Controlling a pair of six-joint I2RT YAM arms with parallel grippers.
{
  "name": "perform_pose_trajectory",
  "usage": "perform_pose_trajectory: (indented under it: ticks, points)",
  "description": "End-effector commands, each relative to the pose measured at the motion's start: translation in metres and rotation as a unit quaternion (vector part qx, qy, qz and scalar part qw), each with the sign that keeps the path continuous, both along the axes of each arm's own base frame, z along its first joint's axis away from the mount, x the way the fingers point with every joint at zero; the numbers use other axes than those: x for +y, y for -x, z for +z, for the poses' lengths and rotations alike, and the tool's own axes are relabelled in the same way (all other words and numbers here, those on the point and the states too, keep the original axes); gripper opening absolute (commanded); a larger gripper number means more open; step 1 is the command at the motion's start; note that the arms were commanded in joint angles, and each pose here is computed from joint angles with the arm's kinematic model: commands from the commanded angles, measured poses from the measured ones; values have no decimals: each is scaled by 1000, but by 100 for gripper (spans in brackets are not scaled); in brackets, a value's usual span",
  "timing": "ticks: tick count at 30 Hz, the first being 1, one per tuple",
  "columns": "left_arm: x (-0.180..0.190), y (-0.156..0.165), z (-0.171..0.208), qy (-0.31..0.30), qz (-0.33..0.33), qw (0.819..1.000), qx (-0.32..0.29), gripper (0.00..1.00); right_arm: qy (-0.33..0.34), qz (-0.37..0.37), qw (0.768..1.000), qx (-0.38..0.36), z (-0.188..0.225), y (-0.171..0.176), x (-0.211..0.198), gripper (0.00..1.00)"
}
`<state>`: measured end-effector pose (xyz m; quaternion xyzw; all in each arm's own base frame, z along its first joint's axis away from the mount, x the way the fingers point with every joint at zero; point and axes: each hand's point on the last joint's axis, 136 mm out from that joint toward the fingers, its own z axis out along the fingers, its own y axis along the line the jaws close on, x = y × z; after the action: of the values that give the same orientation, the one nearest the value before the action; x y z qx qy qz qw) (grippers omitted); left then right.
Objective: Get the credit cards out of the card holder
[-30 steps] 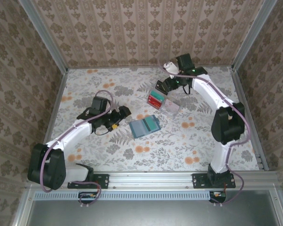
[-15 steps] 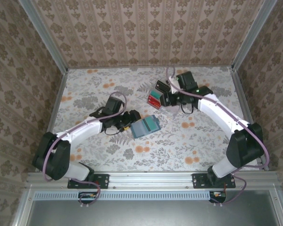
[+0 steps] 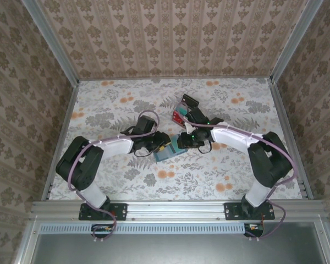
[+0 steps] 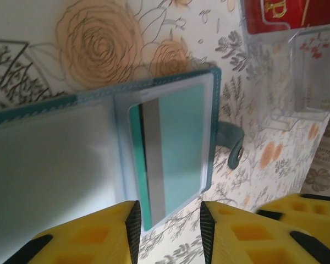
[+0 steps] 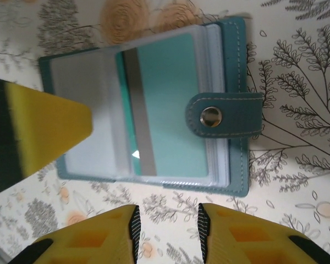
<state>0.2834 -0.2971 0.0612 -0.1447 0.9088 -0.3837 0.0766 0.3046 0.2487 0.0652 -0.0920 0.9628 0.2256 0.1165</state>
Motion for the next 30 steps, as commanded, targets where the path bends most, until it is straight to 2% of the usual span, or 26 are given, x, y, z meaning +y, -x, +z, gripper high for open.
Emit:
perform_pose_trajectory:
  ticks: [1,5,7,11,17,20,25,30]
  points:
    - [-4,-12,4,38,20,999,-11,35,-15,-15,1000,-3,0,-15,14,37]
    - [-6,-13,-1,47,15,999,-6,32,-4,-20,1000,-4,-7,-28,18,34]
    - [-3,-11,-7,36,17,999,3,30,3,-24,1000,-1,-12,-33,19,30]
    - [8,-6,-21,3,26,999,24,30,27,-31,999,4,-23,-39,15,29]
    - [12,-3,-24,-13,21,999,23,30,50,-29,998,22,-41,-36,11,29]
    - [14,-2,-31,-18,24,999,36,28,48,-21,998,41,-50,-32,14,24]
    - [15,-1,-42,-26,23,998,45,28,52,-19,997,49,-57,-29,13,23]
    - [8,-6,-36,0,6,1000,23,24,44,-14,997,55,-57,-26,16,22]
